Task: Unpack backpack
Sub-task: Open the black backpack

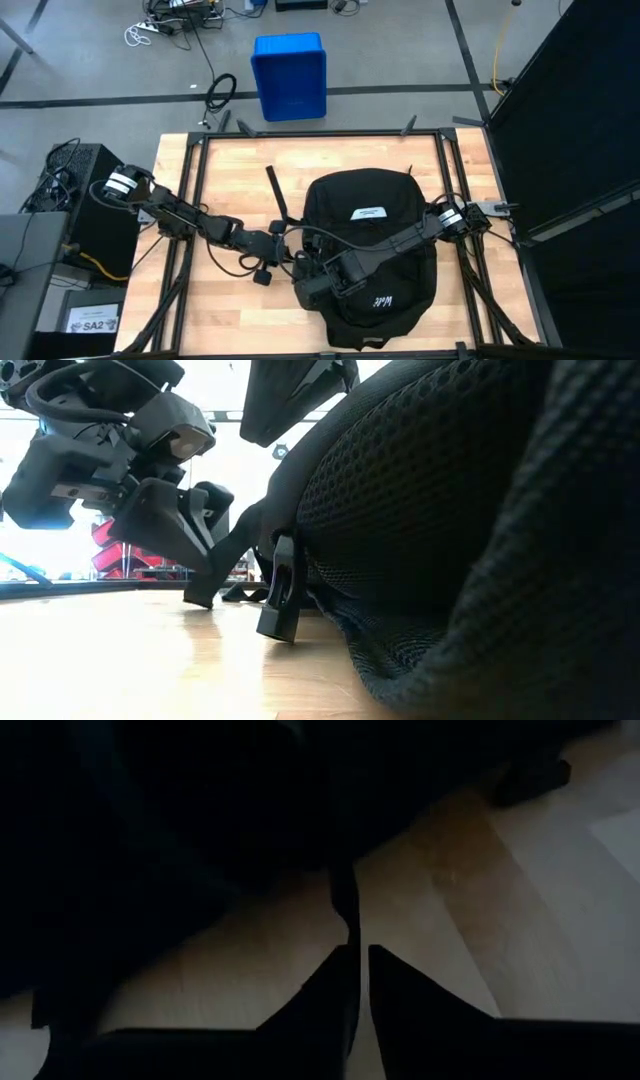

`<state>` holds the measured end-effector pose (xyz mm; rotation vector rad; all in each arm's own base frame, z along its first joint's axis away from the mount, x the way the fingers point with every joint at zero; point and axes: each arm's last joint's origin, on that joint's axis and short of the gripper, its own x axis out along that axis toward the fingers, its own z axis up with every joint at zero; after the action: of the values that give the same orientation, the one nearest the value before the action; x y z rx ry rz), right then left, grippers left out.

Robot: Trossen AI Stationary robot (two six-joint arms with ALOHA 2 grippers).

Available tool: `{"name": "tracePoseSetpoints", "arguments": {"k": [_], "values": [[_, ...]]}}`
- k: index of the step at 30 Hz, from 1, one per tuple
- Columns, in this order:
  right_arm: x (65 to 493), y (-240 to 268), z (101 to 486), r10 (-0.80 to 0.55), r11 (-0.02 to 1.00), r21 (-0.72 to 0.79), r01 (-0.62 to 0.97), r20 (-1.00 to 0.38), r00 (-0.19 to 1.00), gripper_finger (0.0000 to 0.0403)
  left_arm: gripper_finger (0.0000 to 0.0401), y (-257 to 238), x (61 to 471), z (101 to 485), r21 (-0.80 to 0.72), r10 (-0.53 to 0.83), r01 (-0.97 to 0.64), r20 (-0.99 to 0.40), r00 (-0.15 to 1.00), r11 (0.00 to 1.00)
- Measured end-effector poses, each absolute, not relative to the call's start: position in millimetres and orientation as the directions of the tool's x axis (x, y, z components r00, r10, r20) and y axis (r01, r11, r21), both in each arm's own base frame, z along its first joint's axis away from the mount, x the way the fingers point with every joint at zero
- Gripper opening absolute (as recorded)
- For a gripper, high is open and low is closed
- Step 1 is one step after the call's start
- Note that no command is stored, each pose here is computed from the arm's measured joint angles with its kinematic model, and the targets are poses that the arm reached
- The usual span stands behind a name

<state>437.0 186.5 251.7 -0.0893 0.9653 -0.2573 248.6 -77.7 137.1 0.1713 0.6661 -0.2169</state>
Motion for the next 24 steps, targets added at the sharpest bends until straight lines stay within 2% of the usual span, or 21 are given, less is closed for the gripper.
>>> {"name": "tracePoseSetpoints", "arguments": {"k": [9, 11, 16, 24], "values": [[438, 187, 252, -0.252, 0.967, -0.182, 0.179, -0.796, 0.551, 0.0101, 0.0092, -77, 252, 113, 0.137, -0.08, 0.239, -0.692, 0.718, 0.961], [438, 187, 252, -0.252, 0.967, -0.182, 0.179, -0.796, 0.551, 0.0102, 0.0084, -76, 253, 112, 0.15, -0.061, 0.227, -0.693, 0.718, 0.962], [438, 187, 252, -0.252, 0.967, -0.189, 0.17, -0.796, 0.551, 0.0101, 0.0009, -74, 251, 120, 0.16, -0.043, 0.204, -0.677, 0.735, 0.966], [437, 189, 252, -0.25, 0.968, -0.199, 0.152, -0.795, 0.552, 0.0089, 0.0, -75, 242, 161, 0.175, -0.077, 0.206, -0.552, 0.83, 0.963]]}}
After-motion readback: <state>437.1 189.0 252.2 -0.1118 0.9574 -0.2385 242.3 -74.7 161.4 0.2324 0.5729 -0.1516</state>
